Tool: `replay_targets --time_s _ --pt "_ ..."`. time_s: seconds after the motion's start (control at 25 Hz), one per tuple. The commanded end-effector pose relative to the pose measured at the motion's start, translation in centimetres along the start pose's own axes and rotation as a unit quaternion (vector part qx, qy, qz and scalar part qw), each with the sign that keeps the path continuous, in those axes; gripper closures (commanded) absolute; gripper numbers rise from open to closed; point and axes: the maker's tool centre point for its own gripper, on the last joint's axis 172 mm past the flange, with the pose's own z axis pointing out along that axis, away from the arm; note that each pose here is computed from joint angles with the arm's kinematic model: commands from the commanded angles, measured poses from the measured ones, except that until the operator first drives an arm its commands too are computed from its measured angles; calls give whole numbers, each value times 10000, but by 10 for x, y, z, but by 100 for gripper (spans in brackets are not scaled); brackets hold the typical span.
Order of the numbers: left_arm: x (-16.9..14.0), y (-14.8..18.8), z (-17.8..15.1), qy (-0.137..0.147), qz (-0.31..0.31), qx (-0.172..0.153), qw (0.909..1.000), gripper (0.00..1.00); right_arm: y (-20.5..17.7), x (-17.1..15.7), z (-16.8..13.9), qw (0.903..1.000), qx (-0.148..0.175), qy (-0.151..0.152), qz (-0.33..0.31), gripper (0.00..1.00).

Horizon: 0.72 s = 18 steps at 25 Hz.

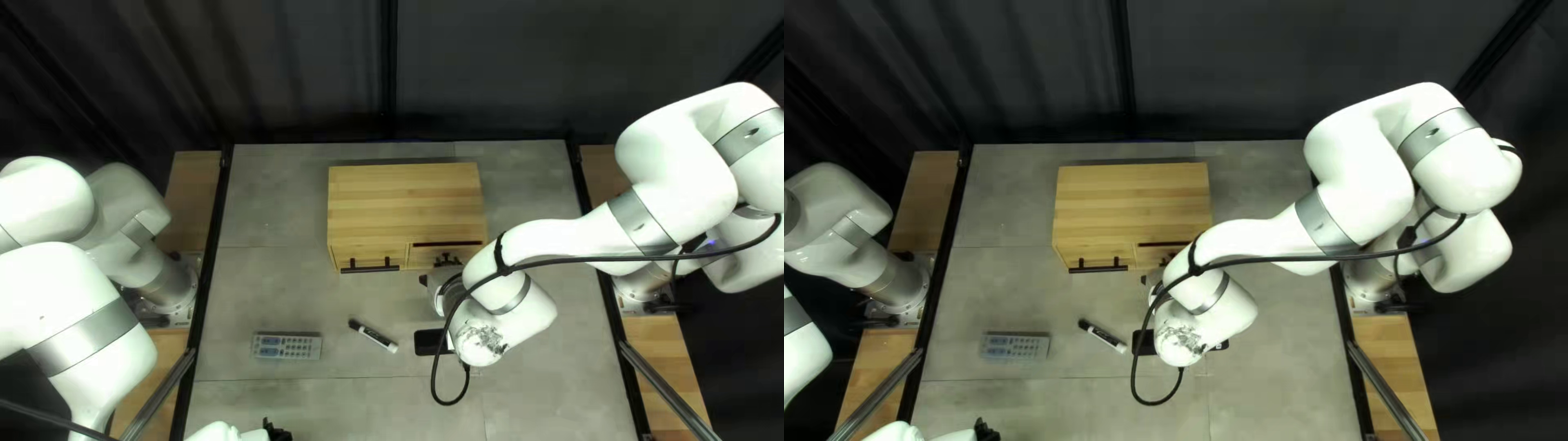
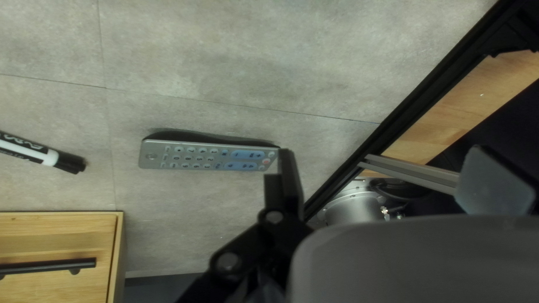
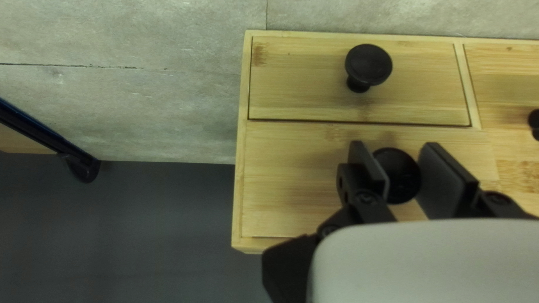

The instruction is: Open drawers and place objects into drawer and close

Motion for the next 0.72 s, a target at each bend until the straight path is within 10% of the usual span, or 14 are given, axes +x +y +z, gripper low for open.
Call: replay_targets --time_s 0.04,0.72 --pt "0 0 0 0 0 0 10000 0 1 2 -2 10000 -11 -2 -2 91" --pt "0 0 0 0 0 0 10000 0 4 13 -9 10000 -32 0 -14 91"
